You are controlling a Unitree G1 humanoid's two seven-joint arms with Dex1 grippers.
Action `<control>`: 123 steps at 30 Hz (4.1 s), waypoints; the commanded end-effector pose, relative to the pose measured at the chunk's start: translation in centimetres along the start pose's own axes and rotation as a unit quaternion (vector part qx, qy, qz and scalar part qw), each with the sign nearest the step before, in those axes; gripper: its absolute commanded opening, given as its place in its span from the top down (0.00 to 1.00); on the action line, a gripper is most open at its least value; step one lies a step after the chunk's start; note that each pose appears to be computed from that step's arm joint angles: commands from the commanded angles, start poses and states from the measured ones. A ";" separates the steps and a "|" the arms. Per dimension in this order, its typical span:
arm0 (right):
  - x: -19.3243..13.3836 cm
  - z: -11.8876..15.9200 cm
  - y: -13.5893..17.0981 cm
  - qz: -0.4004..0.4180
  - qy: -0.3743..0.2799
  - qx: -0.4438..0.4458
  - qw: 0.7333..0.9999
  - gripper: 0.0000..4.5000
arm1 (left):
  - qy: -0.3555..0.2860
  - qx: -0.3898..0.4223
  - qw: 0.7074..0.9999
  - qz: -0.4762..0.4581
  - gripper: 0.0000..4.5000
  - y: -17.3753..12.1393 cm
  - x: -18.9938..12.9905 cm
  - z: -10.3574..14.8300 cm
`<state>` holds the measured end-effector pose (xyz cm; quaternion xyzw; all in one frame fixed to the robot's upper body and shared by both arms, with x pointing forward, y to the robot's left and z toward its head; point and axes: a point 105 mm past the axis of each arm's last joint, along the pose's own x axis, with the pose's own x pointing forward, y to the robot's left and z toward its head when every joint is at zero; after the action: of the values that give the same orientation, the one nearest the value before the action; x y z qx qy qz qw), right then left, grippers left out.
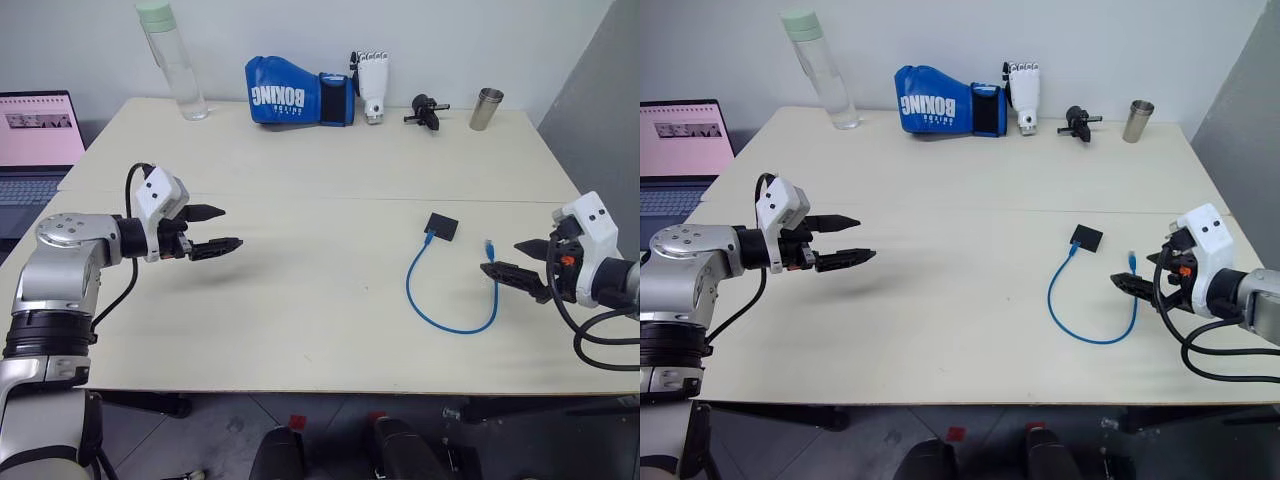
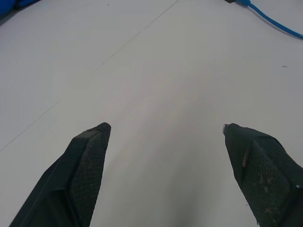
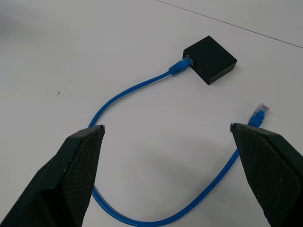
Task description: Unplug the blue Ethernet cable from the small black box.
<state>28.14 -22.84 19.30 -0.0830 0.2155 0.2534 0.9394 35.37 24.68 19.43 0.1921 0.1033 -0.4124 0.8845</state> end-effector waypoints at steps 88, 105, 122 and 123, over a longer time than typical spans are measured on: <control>13.2 7.2 2.6 -0.115 -0.207 -0.101 0.966 0.96 | -0.101 -0.007 0.991 -0.088 0.09 -5.1 3.3 6.2; 10.0 10.0 4.4 0.042 -0.292 -0.634 0.714 0.96 | -0.215 -0.072 0.967 -0.119 0.09 -5.4 5.9 10.9; 10.2 12.4 8.7 0.027 -0.381 -0.694 0.611 0.96 | -0.233 -0.042 0.957 -0.166 0.09 -7.2 9.4 12.5; 10.1 12.4 8.9 0.027 -0.383 -0.695 0.608 0.96 | -0.232 -0.043 0.958 -0.166 0.09 -7.1 9.5 12.4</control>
<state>36.81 -8.25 23.34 -0.6012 -0.3592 0.3772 0.6061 36.32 9.02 24.50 0.0174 -0.0343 -0.5768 0.8160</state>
